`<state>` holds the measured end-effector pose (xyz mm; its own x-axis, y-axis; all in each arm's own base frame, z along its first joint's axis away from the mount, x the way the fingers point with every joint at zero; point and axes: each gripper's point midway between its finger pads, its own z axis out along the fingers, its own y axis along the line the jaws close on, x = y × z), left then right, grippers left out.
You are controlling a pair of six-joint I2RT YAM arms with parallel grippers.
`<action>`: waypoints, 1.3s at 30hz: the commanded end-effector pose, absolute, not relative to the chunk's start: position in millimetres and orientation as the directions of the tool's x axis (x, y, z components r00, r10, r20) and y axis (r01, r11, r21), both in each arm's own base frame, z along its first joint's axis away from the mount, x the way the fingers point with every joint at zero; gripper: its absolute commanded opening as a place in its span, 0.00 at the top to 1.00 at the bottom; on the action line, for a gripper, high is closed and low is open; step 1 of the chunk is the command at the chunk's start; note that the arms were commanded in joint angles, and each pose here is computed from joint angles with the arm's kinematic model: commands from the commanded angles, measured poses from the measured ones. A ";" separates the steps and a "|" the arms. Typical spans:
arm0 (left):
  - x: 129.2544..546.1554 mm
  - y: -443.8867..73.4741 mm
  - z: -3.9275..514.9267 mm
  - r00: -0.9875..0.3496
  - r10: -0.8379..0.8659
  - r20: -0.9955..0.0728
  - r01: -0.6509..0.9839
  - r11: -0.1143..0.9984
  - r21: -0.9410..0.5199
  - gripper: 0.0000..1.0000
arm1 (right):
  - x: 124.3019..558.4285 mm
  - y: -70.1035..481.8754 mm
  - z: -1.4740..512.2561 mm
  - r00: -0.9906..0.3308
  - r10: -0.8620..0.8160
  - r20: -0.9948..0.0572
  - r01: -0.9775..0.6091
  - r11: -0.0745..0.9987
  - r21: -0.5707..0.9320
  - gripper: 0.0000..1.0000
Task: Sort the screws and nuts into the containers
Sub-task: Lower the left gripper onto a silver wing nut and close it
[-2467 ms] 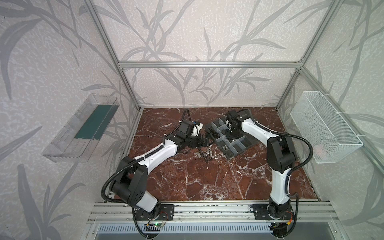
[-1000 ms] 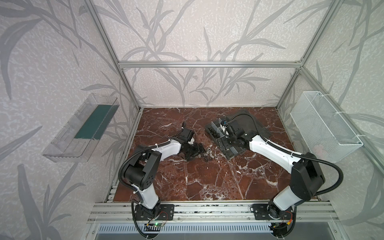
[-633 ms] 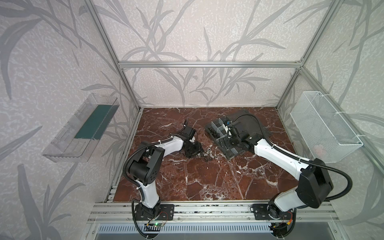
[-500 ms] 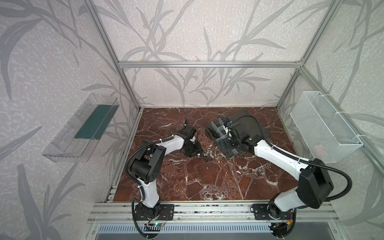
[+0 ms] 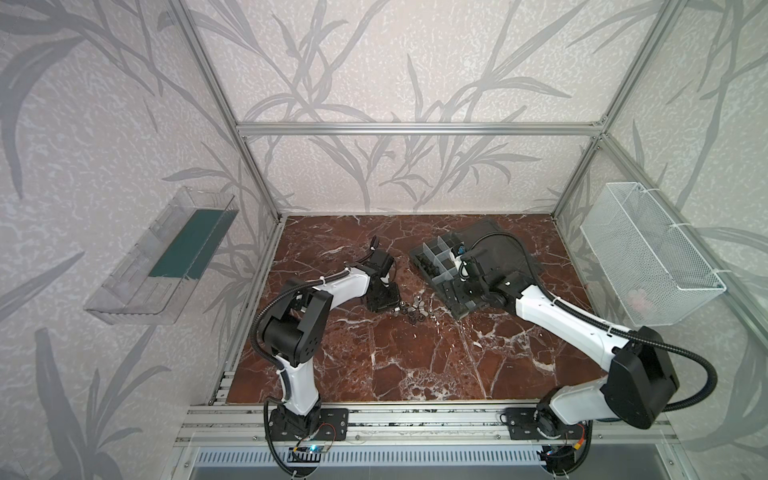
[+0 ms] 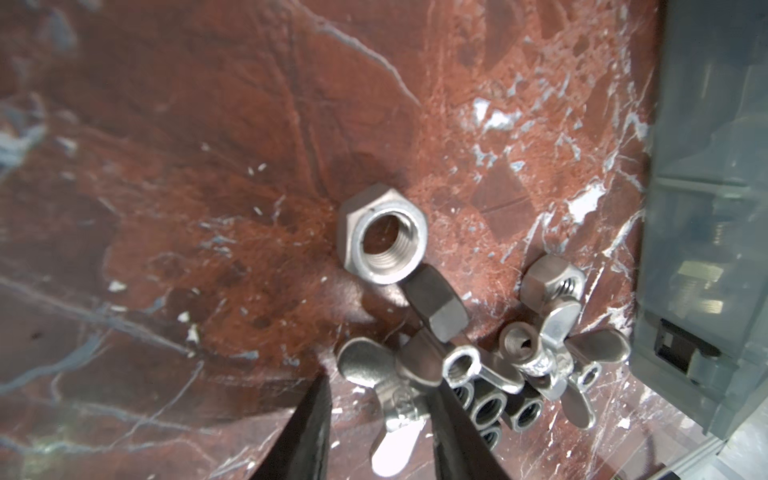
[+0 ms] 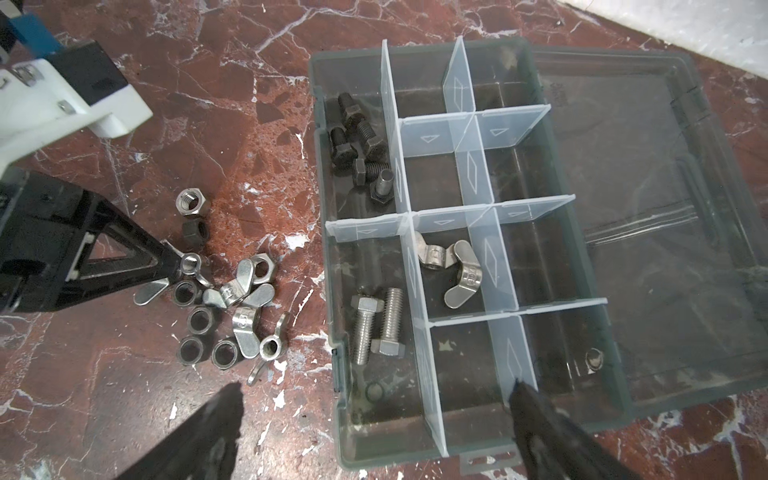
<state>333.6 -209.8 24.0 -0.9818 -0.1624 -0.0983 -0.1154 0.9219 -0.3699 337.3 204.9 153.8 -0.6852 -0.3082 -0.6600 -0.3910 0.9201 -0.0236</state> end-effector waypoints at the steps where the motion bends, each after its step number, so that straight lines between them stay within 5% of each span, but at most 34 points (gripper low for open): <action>1: 321.2 -197.3 2.0 -0.989 -0.141 -0.047 -0.124 0.954 -0.272 0.64 | 334.8 199.8 155.6 -0.683 -0.298 -0.666 -0.381 0.924 -0.023 0.01; 21: 312.6 -197.0 1.5 -0.997 0.003 -0.076 0.011 0.994 -0.106 0.73 | 332.8 199.0 155.0 -0.686 -0.289 -0.668 -0.376 0.926 -0.015 0.01; 26: 316.4 -206.4 7.6 -0.995 -0.002 -0.104 0.015 0.987 -0.158 0.87 | 331.4 194.1 158.0 -0.679 -0.283 -0.677 -0.367 0.930 -0.021 0.01; 39: 340.3 -236.3 79.1 -0.963 0.026 -0.269 0.112 0.945 -0.308 0.86 | 334.2 183.0 171.6 -0.704 -0.147 -0.695 -0.319 0.940 0.124 0.01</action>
